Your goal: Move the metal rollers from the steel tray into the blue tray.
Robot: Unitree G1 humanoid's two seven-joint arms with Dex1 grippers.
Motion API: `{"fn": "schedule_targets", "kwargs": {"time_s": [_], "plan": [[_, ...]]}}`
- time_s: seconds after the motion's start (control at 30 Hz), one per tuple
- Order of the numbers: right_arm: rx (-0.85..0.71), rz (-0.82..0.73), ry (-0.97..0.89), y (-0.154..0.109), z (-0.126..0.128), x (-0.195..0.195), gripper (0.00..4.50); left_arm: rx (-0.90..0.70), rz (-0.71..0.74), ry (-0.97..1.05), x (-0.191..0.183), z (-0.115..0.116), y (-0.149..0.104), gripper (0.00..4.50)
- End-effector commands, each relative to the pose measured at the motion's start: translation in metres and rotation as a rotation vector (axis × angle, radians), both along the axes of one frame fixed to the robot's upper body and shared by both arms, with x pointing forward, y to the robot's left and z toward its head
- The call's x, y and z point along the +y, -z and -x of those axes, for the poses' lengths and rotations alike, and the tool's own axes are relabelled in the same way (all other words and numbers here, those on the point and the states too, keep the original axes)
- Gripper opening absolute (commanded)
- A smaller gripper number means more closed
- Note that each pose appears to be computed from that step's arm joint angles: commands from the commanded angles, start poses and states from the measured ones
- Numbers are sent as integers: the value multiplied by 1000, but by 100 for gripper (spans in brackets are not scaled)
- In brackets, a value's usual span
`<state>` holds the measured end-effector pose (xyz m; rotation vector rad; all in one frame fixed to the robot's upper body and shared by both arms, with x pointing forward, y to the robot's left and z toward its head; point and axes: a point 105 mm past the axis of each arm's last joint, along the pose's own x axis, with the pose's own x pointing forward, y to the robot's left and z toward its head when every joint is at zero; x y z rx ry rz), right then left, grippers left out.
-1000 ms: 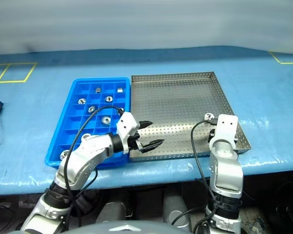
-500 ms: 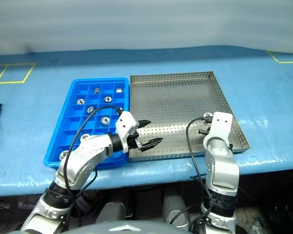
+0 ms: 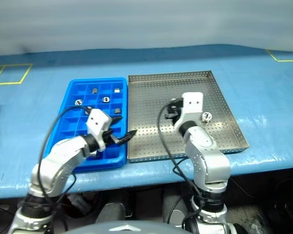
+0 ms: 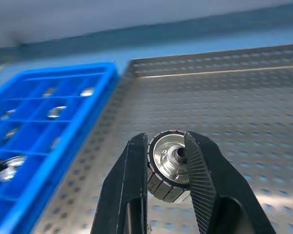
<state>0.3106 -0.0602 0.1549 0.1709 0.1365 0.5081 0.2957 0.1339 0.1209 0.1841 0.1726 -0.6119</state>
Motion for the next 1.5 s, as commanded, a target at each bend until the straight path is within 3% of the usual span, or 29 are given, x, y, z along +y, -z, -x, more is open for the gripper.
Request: {"fn": "schedule_targets", "kwargs": {"time_s": [0.03, 0.13, 0.27, 0.53, 0.8, 1.0, 1.17, 1.33, 1.5], "plan": [[-64, -51, -257, -19, 22, 46, 78, -130, 31, -174, 32, -4, -37, 441], [-52, -47, -401, -16, 35, 73, 78, -141, 4, -243, 45, -3, -41, 441], [-35, -2, -483, -5, 39, 94, 78, -97, -13, -252, 43, 3, -28, 441], [-25, 48, -445, 8, 24, 95, 78, -61, -2, -239, 35, 14, -16, 441], [-3, 73, -464, 16, 28, 94, 78, -46, -5, -250, 37, 13, -12, 441], [-34, 62, -386, 14, 20, 87, 266, -39, -5, -225, 32, 11, -12, 441], [-92, 42, -332, 2, 14, 77, 266, -29, 5, -198, 25, 9, -10, 441], [-131, 107, -78, -3, -12, 35, 266, -33, 39, -143, 11, 8, -11, 441], [-86, 319, 98, 16, -19, -11, 266, -58, 77, 47, -37, -7, -17, 441]]}}
